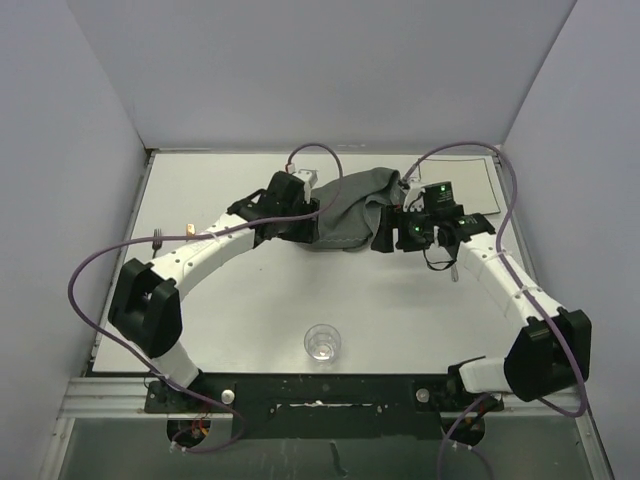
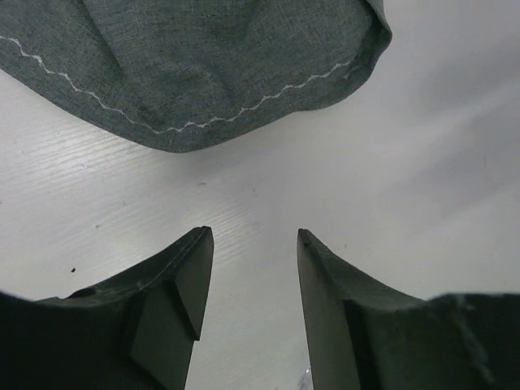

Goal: Set the dinner table for one person
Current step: Flatten out the napkin at the center of the board.

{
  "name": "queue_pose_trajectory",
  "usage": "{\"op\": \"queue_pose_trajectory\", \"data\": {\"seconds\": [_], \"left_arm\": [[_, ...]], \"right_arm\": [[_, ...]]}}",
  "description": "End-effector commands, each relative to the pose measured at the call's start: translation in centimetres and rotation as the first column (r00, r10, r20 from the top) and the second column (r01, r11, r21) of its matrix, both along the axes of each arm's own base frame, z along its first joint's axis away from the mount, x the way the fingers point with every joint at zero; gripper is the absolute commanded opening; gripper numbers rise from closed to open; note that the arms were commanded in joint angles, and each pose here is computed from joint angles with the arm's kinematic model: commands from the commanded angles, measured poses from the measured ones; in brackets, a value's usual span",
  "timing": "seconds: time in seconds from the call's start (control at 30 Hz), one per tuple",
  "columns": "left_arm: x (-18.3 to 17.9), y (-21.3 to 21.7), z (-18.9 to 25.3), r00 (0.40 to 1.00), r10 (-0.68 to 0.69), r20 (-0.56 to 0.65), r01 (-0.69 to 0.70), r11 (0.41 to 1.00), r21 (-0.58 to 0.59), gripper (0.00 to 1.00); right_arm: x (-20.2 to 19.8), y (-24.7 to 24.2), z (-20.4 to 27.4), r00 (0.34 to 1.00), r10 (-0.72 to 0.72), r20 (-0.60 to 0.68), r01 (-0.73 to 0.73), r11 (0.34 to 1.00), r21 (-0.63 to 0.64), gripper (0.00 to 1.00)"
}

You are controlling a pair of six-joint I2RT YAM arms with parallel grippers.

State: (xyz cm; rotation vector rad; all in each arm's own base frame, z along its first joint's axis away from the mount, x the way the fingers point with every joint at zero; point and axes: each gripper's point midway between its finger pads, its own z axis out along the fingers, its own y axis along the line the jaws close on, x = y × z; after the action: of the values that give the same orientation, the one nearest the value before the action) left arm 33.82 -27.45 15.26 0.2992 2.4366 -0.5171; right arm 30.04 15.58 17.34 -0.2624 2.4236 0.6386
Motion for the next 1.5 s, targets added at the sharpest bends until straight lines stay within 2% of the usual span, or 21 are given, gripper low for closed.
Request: {"op": "queue_pose_trajectory", "data": {"seconds": [0.0, 0.03, 0.1, 0.2, 0.4, 0.57, 0.73, 0.8, 0.97, 1.03, 1.17, 1.23, 1.37, 1.47], "left_arm": [[2.2, -0.3, 0.8, 0.996, 0.050, 0.072, -0.054, 0.997, 0.060, 0.50], [2.4, -0.2, 0.5, 0.996, 0.054, 0.075, -0.060, 0.995, 0.074, 0.53], [2.7, 0.1, -0.1, 0.995, 0.065, 0.079, -0.072, 0.992, 0.099, 0.59], [2.8, 0.4, -0.7, 0.995, 0.072, 0.074, -0.081, 0.990, 0.119, 0.63], [2.6, 0.4, -1.0, 0.995, 0.073, 0.073, -0.081, 0.991, 0.111, 0.63], [2.2, 0.7, -1.0, 0.995, 0.073, 0.074, -0.081, 0.991, 0.110, 0.63], [1.6, 1.1, -0.7, 0.994, 0.072, 0.088, -0.081, 0.992, 0.098, 0.63], [1.5, 1.4, -0.4, 0.992, 0.073, 0.098, -0.083, 0.991, 0.105, 0.63], [1.4, 2.0, 0.5, 0.990, 0.072, 0.123, -0.086, 0.990, 0.114, 0.63], [1.4, 2.3, 0.7, 0.989, 0.077, 0.130, -0.092, 0.989, 0.117, 0.63], [1.3, 2.3, 0.6, 0.988, 0.079, 0.129, -0.094, 0.989, 0.117, 0.63], [1.3, 2.3, 0.6, 0.989, 0.082, 0.125, -0.096, 0.989, 0.112, 0.63], [0.8, 2.0, 0.7, 0.990, 0.081, 0.113, -0.091, 0.992, 0.092, 0.63], [0.4, 2.2, 1.0, 0.991, 0.083, 0.107, -0.092, 0.992, 0.082, 0.63]], "right_arm": [[2.8, 1.0, -0.3, 0.999, -0.026, 0.043, 0.027, 0.999, -0.021, 0.76], [3.2, 1.1, -0.9, 0.999, -0.031, 0.035, 0.032, 0.999, -0.031, 0.81], [4.1, 1.4, -1.9, 0.999, -0.033, 0.025, 0.034, 0.998, -0.052, 0.85], [5.4, 1.4, -3.7, 0.998, -0.055, 0.014, 0.056, 0.993, -0.100, 0.85], [8.1, 2.0, -6.6, 0.995, -0.096, 0.004, 0.096, 0.983, -0.156, 0.77], [10.5, 2.6, -9.0, 0.992, -0.124, -0.015, 0.118, 0.973, -0.197, 0.78], [13.2, 4.0, -9.4, 0.993, -0.116, -0.023, 0.110, 0.975, -0.194, 0.72], [13.8, 4.5, -9.7, 0.993, -0.113, -0.028, 0.105, 0.975, -0.197, 0.66], [13.7, 5.5, -10.6, 0.992, -0.110, -0.065, 0.095, 0.973, -0.212, 0.32], [13.1, 5.8, -10.5, 0.992, -0.108, -0.073, 0.089, 0.971, -0.223, 0.21], [12.1, 6.4, -9.6, 0.994, -0.090, -0.069, 0.072, 0.971, -0.230, 0.09], [11.7, 6.3, -8.9, 0.994, -0.095, -0.056, 0.079, 0.965, -0.249, 0.11], [11.3, 5.4, -8.4, 0.992, -0.121, -0.034, 0.105, 0.949, -0.298, 0.38], [11.1, 4.6, -8.4, 0.989, -0.144, -0.028, 0.127, 0.937, -0.326, 0.50]]}}
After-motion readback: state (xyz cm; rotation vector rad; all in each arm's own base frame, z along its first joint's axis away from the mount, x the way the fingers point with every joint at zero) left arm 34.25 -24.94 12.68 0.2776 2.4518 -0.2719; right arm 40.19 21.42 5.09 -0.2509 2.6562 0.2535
